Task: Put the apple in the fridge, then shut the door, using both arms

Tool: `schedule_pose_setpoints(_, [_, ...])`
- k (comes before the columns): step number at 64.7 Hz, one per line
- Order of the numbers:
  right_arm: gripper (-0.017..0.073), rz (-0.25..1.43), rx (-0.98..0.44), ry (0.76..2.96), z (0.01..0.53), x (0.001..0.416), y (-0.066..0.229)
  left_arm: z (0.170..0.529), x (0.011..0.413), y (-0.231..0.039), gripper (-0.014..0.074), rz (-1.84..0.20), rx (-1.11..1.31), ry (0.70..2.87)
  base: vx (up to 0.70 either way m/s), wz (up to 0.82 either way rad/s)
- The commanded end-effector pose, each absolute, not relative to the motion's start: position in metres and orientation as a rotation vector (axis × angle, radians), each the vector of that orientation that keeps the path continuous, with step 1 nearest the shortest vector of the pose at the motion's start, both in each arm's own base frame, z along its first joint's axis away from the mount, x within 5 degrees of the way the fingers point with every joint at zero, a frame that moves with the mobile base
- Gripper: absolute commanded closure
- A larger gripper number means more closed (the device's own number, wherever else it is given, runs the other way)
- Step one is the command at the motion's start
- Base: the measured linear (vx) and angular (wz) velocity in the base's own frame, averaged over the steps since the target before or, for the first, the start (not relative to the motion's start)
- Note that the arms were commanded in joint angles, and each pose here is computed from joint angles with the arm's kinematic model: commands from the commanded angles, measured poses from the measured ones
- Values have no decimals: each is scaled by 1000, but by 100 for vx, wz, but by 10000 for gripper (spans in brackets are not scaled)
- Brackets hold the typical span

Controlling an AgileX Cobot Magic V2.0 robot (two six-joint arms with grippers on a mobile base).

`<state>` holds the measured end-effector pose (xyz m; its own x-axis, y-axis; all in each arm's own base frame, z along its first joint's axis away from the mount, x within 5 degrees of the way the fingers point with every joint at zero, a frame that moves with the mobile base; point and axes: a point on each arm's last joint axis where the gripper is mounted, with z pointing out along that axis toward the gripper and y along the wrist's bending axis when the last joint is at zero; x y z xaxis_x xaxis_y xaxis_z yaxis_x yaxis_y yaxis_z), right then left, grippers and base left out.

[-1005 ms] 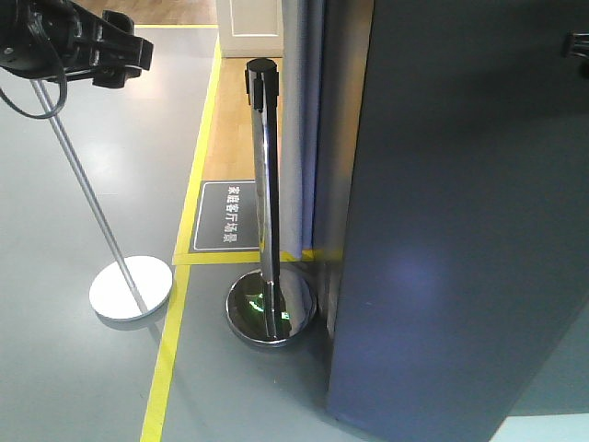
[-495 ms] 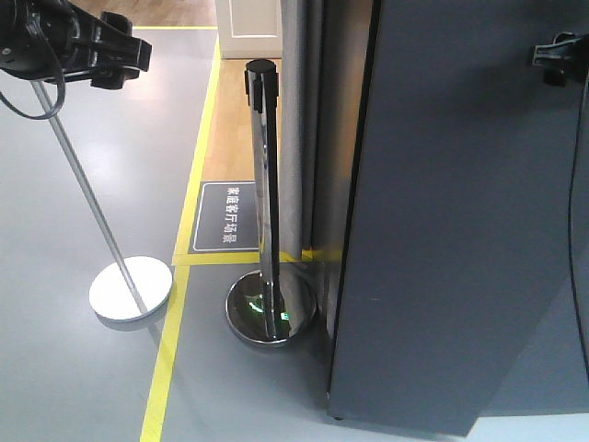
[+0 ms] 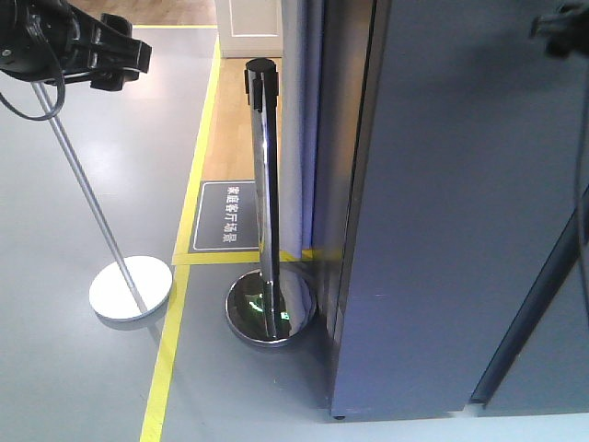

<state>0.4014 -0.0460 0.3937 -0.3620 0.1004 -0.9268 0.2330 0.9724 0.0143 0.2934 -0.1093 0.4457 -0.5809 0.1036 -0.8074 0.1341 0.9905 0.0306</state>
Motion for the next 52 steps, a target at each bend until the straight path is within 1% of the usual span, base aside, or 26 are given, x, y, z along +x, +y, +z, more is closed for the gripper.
schedule_pose_setpoints(1, [15, -155, 196, 1807, 447, 369, -44, 470, 284, -104, 29, -74, 145, 2080, 0, 0])
schedule_pose_setpoints(9, [15, -127, 179, 1815, 465, 343, -39, 470, 284, -104, 29, -74, 145, 2080, 0, 0])
schedule_pose_setpoints(18, [15, -86, 100, 1743, 481, 305, -29, 470, 284, -104, 29, -74, 145, 2080, 0, 0])
schedule_pose_setpoints(23, [15, -52, 82, 1695, 486, 278, -24, 470, 284, -104, 29, -74, 145, 2080, 0, 0])
schedule_pose_setpoints(35, [15, -18, 47, 1713, 474, 226, -15, 470, 284, -104, 29, -74, 145, 2080, 0, 0])
schedule_pose_setpoints(42, [15, -23, 29, 1751, 462, 205, -13, 470, 284, -104, 29, -74, 145, 2080, 0, 0])
schedule_pose_setpoints(52, [15, -40, 4, 1789, 446, 189, -11, 470, 284, -104, 29, -74, 145, 2080, 0, 0])
